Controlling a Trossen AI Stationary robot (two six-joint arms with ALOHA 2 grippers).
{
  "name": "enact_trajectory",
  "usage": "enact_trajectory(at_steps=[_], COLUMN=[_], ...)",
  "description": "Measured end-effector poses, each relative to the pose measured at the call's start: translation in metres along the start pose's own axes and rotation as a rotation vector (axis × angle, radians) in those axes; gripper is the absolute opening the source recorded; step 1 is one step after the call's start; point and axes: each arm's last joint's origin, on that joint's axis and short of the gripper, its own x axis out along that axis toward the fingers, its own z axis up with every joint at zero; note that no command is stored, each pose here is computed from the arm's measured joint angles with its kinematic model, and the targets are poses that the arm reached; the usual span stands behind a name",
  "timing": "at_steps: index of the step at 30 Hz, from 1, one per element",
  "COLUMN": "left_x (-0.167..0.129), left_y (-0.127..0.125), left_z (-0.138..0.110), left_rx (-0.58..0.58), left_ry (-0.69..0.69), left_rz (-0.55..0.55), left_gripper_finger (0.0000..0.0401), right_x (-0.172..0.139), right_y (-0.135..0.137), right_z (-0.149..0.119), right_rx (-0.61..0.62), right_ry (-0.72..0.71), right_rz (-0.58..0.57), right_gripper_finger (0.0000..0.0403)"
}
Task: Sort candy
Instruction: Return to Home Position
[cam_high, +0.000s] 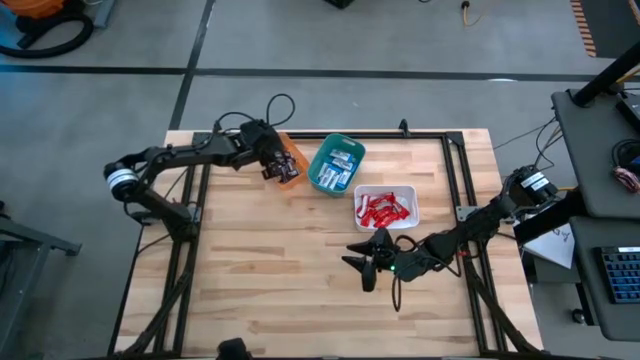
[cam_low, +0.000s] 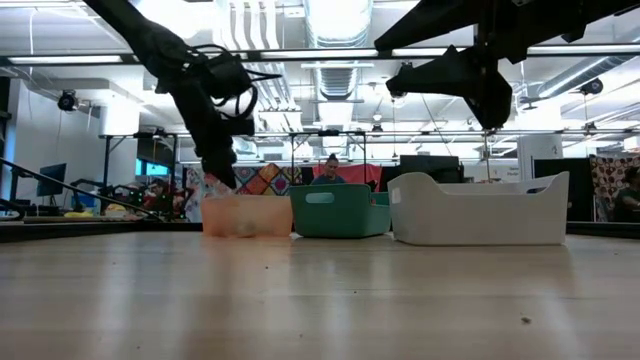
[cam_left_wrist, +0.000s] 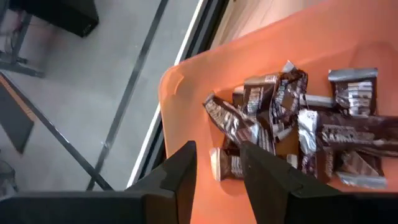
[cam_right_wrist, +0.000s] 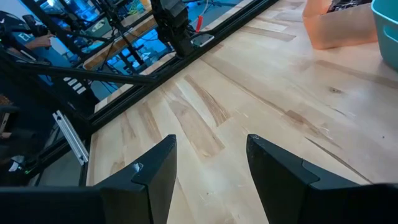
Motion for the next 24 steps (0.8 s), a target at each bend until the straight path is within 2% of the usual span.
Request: enact_trajectory(at_steps=[3,5,7,10,15,19,22,24], left_x=[-0.01,-0.021,-0.033,-0.054,-0.091,-0.12,-0.137,-0.143], left_y=[0.0,-0.001,-0.008,-0.025,-0.062,-0.088,-0.099,-0.101], left_z=[-0.001,-0.003,-0.007,-0.015,-0.038,-0.055,-0.069,-0.078], left_rx=[-0.058,-0.119,-0.186,-0.254,-0.291,-0.258,-0.184,-0.133], left_ry=[0.003,-0.019,-0.076,-0.186,-0.392,-0.595,-0.724,-0.791], left_rz=[-0.012,-0.064,-0.164,-0.3,-0.419,-0.544,-0.611,-0.61], left_gripper_finger=[0.0114,0.0114,0.0113,0.0109,0.0103,0.0102,0.0102,0.0102], right_x=[0.0,0.0,-0.001,-0.003,-0.003,0.003,0.011,0.017], right_y=[0.0,0.0,0.001,0.002,0.002,-0.003,-0.01,-0.018], right_z=[0.0,0.0,0.002,0.005,0.006,0.015,0.027,0.037], right_rx=[-0.005,-0.037,-0.116,-0.304,-0.431,-0.447,-0.492,-0.511], right_ry=[0.0,-0.001,-0.007,-0.017,-0.02,-0.04,-0.007,0.011], right_rz=[0.0,0.001,0.007,0.015,0.01,0.003,0.077,0.116], right_gripper_finger=[0.0183,0.0183,0.0183,0.0182,0.018,0.018,0.0177,0.0176])
